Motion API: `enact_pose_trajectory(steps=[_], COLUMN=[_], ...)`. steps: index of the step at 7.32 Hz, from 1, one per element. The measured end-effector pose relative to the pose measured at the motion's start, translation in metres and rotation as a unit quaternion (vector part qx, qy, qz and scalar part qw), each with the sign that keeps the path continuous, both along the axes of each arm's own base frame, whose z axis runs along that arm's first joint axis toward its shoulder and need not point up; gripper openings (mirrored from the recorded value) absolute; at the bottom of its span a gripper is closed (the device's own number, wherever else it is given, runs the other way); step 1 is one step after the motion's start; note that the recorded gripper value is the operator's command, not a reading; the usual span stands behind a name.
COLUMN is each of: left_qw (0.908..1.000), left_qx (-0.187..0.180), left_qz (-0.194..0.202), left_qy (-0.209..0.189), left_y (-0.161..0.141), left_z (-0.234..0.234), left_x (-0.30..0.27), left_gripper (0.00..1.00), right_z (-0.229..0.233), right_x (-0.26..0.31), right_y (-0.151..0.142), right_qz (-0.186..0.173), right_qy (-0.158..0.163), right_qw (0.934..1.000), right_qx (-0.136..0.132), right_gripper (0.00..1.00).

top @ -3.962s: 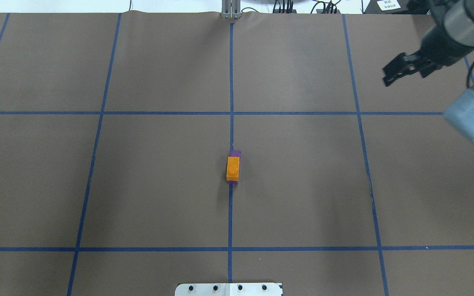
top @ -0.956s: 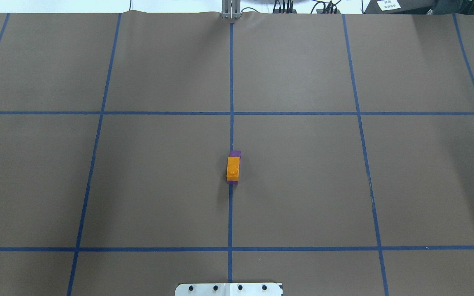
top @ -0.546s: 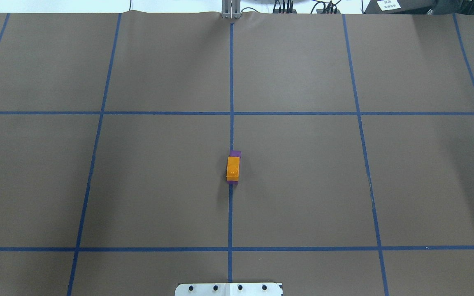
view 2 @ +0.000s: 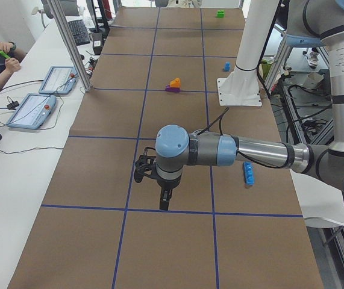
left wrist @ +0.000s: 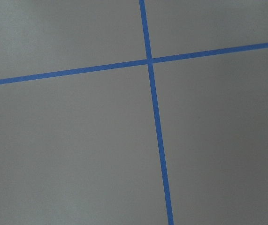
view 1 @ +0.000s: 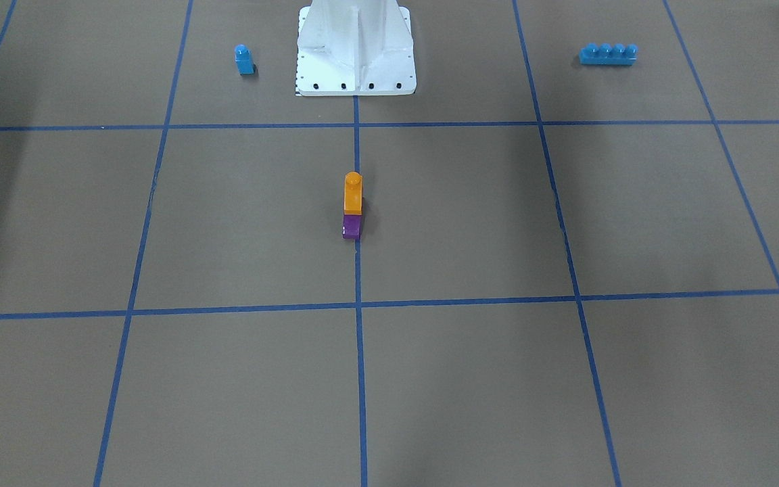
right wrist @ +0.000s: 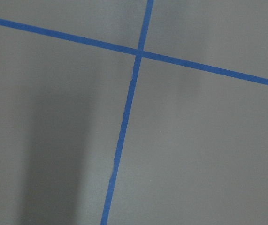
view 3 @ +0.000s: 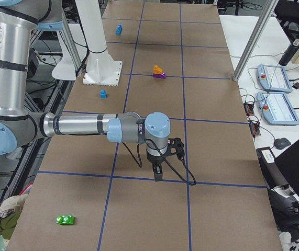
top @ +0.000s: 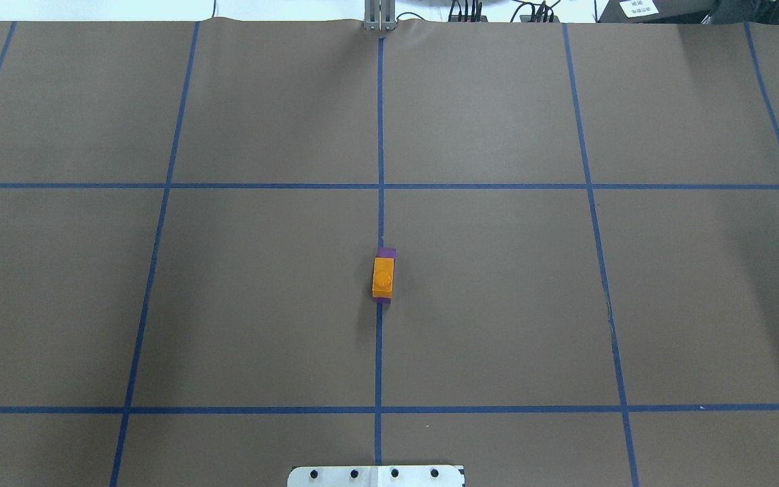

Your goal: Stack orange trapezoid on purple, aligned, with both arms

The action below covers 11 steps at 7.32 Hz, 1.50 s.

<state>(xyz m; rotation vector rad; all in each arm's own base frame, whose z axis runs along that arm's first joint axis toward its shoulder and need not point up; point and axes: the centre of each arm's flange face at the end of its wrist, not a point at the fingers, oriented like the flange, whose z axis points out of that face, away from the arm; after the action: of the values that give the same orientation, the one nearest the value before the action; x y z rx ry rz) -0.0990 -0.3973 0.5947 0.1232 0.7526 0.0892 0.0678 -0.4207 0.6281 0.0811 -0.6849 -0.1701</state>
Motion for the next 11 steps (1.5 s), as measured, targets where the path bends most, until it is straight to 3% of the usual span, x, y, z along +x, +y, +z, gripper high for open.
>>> enact_pose_trajectory(steps=[11], left_qw=[1.0], left_qx=[-0.003], left_qz=[0.0], left_qy=[0.0], left_y=[0.0027], left_z=[0.0031], left_x=[0.0004], left_gripper=[1.0], right_z=[0.001], right_x=[-0.0003], right_y=[0.0013], right_qz=[0.0], right_qy=[-0.002], right_qw=[1.0], right_qx=[-0.001], right_gripper=[1.0])
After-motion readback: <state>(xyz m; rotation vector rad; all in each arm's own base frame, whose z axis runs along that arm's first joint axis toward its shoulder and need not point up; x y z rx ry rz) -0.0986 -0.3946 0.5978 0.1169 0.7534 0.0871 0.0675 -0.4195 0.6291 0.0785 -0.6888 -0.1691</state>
